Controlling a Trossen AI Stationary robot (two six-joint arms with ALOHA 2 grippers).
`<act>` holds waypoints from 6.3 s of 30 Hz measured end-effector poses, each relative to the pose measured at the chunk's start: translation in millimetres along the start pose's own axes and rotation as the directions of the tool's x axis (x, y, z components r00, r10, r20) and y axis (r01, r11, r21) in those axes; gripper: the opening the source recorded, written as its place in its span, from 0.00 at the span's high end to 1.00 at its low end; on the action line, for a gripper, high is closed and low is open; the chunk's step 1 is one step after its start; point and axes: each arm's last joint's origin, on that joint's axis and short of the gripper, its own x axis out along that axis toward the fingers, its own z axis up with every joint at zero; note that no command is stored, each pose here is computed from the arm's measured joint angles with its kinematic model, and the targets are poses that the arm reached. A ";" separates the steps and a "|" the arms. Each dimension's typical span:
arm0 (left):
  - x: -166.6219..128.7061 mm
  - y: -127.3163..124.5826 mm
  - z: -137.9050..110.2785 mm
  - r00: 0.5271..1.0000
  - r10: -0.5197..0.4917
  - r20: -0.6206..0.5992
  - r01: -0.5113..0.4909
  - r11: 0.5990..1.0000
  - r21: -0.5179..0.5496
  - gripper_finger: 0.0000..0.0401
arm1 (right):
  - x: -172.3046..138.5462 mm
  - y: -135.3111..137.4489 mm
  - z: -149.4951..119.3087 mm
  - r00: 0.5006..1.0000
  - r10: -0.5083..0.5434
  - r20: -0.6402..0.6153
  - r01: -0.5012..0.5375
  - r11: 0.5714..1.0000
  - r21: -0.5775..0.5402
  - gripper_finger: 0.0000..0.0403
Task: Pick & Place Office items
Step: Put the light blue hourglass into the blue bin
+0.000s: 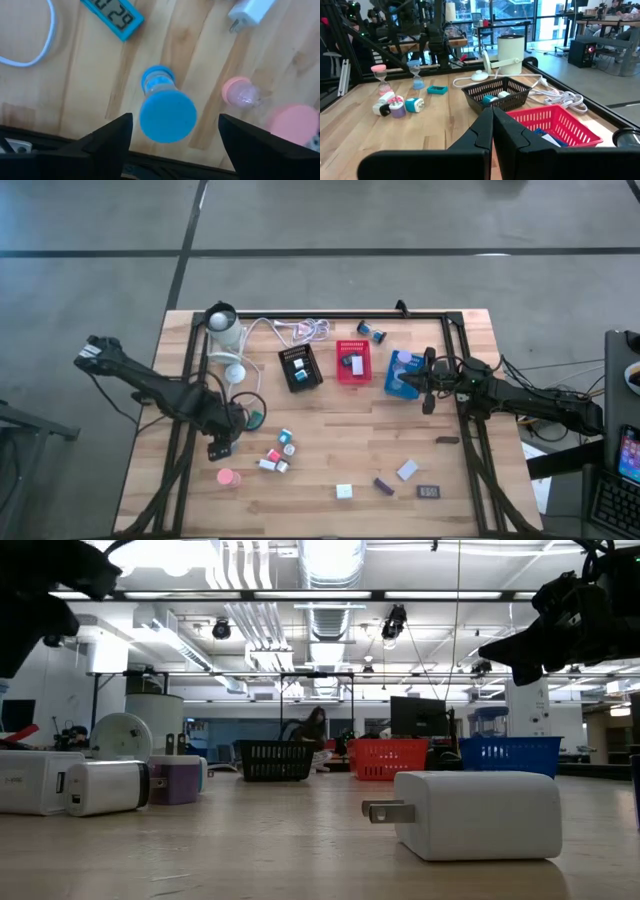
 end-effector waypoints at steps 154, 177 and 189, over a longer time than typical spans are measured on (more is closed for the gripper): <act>26.2 86.5 -13.2 0.036 -0.407 0.913 -0.294 0.869 0.399 0.50 | -1.4 1.6 16.4 0.986 0.017 0.166 0.023 0.970 -0.240 0.98; -42.0 57.3 41.5 0.071 -0.394 0.917 -0.257 0.881 0.398 0.50 | 40.8 19.9 76.2 0.966 0.198 0.169 -0.066 0.816 -0.574 0.58; -82.7 45.7 75.5 0.077 -0.364 0.928 -0.235 0.898 0.372 0.50 | 89.7 52.2 127.1 0.995 0.099 0.029 -0.036 0.601 -0.799 0.33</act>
